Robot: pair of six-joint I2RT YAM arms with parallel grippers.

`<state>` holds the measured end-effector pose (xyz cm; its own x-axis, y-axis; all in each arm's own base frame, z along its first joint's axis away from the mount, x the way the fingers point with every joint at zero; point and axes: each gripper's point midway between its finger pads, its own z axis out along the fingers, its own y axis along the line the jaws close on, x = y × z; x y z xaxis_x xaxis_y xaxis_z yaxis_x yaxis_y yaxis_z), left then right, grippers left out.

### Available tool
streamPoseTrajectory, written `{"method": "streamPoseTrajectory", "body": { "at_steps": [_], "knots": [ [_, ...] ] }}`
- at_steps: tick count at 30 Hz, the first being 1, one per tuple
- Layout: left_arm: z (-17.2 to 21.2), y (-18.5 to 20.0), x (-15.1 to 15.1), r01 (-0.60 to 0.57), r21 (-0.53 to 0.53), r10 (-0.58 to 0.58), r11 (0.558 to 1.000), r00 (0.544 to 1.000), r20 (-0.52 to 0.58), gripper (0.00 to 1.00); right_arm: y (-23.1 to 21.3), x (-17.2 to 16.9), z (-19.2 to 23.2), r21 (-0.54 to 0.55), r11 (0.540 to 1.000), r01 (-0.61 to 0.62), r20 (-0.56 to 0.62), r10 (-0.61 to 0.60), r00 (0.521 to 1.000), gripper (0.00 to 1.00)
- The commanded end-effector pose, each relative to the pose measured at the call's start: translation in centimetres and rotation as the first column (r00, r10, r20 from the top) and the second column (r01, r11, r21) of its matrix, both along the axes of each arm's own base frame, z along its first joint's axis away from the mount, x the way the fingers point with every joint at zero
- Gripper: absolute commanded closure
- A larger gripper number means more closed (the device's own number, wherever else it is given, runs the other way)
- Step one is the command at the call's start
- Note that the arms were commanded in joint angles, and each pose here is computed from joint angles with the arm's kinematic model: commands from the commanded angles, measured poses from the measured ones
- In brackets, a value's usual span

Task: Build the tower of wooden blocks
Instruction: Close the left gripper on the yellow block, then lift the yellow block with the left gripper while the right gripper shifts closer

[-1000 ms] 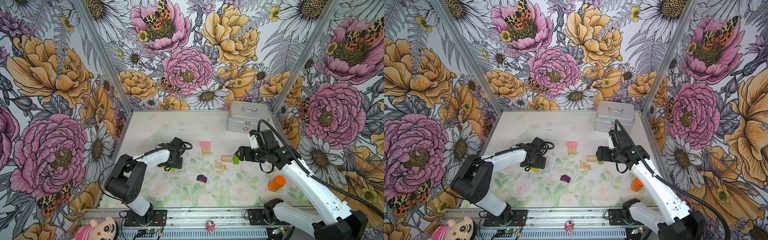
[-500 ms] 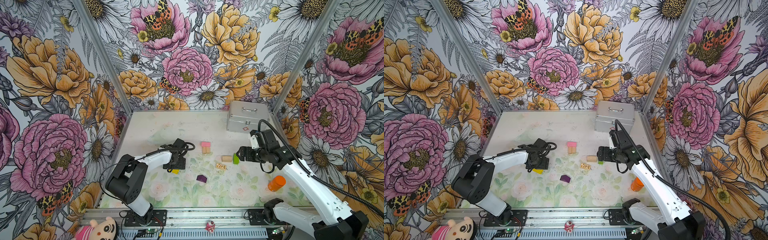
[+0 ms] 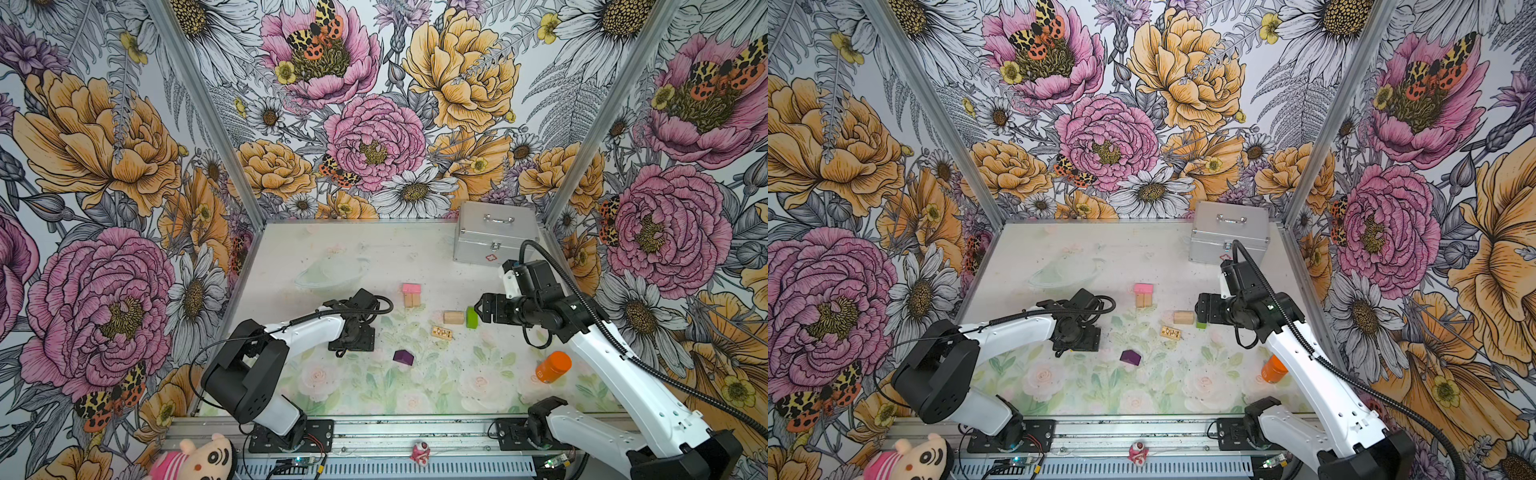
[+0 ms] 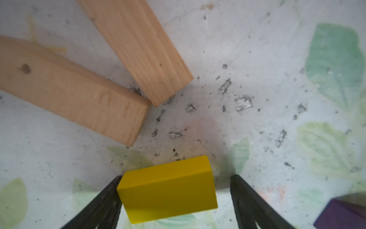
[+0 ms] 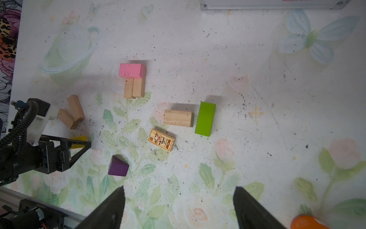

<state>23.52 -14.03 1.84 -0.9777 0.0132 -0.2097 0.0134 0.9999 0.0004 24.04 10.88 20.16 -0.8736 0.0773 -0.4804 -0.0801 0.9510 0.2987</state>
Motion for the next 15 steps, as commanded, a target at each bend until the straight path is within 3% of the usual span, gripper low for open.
{"method": "streamPoseTrajectory", "body": {
  "at_steps": [1,8,15],
  "knots": [
    [-0.5,1.4,-1.1,-0.076,0.047,0.076,0.996,0.997,-0.004,0.15,0.0,-0.1,0.9,0.006,1.0,-0.003,0.027,0.003,1.0,0.12],
    [0.3,2.8,-1.5,-0.205,0.052,0.2,0.977,0.977,0.075,0.14,0.4,0.4,0.9,0.004,1.0,-0.018,0.021,0.018,1.0,0.12],
    [1.2,2.3,-1.3,-0.234,0.029,0.229,0.972,0.965,0.126,0.14,1.0,0.6,0.8,0.022,0.999,-0.041,0.015,0.041,0.999,0.11]
  ]
}}
